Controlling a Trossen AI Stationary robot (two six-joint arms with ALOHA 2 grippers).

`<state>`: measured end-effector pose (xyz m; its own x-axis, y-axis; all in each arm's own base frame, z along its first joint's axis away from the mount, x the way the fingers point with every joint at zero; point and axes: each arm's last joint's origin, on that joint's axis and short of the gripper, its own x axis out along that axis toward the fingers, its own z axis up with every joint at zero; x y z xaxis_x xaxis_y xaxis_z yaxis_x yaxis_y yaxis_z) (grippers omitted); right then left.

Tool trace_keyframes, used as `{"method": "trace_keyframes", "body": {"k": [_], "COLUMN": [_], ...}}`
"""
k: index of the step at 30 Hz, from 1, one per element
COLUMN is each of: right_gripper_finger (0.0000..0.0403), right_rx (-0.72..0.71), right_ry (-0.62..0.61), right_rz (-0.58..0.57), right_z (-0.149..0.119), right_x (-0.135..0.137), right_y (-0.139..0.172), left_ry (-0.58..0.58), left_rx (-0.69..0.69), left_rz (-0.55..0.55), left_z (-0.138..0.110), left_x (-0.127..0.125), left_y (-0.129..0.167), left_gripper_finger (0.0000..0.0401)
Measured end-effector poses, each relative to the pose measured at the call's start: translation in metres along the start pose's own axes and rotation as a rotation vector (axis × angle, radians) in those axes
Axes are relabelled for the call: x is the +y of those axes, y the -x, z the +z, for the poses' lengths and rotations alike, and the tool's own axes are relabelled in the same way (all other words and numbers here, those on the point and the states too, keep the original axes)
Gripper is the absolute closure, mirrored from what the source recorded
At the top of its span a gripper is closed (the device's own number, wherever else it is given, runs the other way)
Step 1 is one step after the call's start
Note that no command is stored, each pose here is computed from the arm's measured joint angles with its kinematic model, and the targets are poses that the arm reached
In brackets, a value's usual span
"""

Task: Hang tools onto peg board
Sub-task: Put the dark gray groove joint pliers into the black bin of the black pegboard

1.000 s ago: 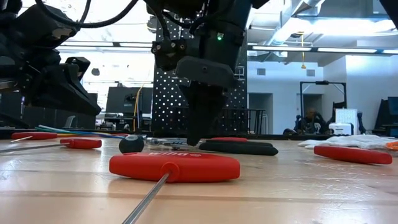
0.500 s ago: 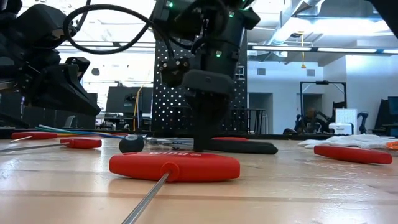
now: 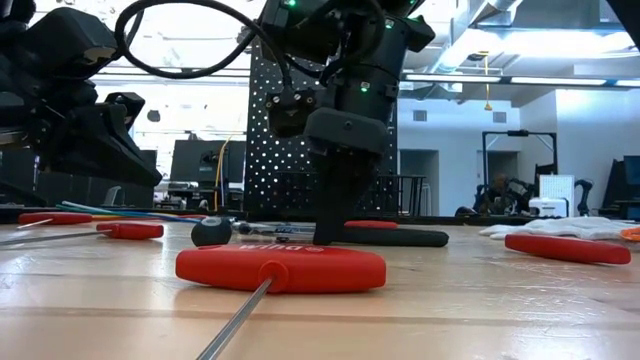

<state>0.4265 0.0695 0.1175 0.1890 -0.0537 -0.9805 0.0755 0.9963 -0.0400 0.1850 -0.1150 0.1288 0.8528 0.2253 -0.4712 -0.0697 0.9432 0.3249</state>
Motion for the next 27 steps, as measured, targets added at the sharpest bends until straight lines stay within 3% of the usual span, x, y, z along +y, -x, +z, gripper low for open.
{"method": "trace_keyframes", "body": {"k": [13, 27], "right_gripper_finger": [0.022, 0.0216], "right_rx": [-0.04, -0.086], "right_ry": [0.013, 0.075], "right_rz": [-0.04, -0.082], "right_z": [0.001, 0.02], "right_x": [0.004, 0.007], "right_y": [0.003, 0.024], "left_ry": [0.0, 0.0], "left_rx": [0.0, 0.001], "left_rz": [0.0, 0.0], "left_z": [0.0, 0.0], "left_x": [0.0, 0.0], "left_y": [0.0, 0.0], "left_gripper_finger": [0.0401, 0.0401]}}
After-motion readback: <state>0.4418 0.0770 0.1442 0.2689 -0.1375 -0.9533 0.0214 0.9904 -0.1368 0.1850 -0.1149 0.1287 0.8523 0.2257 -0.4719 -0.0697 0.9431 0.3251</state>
